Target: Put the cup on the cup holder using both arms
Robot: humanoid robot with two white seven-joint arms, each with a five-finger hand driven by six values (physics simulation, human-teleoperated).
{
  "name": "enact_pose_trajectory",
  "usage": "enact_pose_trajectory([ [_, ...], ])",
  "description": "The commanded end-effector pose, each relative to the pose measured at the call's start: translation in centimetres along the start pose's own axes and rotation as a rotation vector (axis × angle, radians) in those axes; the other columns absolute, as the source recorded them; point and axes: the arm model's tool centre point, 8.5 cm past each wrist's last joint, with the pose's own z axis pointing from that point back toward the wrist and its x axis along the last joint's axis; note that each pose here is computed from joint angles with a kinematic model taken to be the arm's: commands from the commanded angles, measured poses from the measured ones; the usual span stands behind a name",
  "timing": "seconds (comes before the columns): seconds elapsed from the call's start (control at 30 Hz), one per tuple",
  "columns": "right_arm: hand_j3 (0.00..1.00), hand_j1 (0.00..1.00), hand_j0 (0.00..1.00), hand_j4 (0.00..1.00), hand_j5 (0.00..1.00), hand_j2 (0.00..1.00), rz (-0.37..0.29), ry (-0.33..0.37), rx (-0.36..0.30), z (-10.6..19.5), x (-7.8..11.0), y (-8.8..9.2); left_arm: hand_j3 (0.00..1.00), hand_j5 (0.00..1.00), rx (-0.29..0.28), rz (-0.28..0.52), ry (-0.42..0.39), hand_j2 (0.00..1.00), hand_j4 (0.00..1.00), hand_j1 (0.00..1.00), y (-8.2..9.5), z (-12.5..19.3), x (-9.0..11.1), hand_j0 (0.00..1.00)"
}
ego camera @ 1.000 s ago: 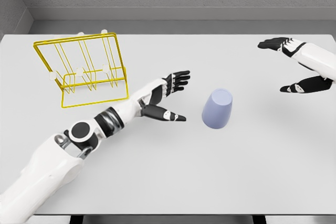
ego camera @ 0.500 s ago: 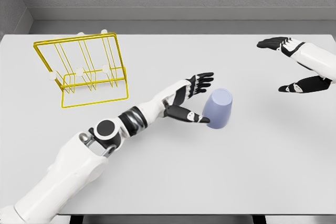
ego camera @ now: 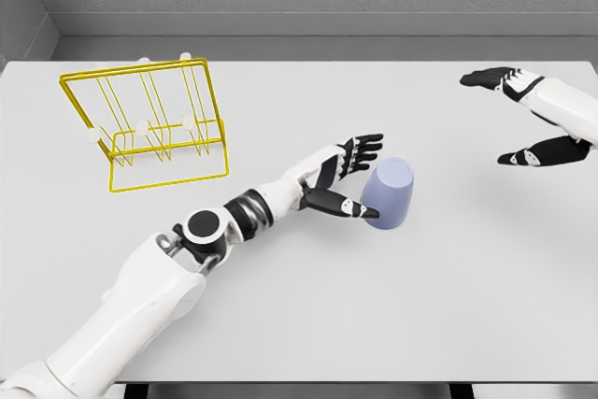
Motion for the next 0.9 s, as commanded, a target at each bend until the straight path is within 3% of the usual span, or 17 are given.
enact_pose_trajectory([
  [0.0,1.0,1.0,1.0,1.0,1.0,1.0,-0.007,0.0,-0.005,0.0,0.0,-0.1,1.0,1.0,0.007,0.013,0.009,1.0,1.0,1.0,0.1,-0.2,-0.6,1.0],
  [0.57,1.0,1.0,1.0,1.0,1.0,1.0,-0.024,0.027,-0.006,0.5,-0.9,0.2,1.0,1.0,-0.019,0.008,0.002,1.0,1.0,1.0,-1.9,-2.1,-0.2,1.0],
  [0.87,1.0,1.0,1.0,1.0,1.0,1.0,-0.025,0.028,-0.006,0.5,-1.0,0.2,1.0,1.0,-0.016,0.016,0.01,1.0,1.0,1.0,-2.0,-2.3,-0.5,1.0],
])
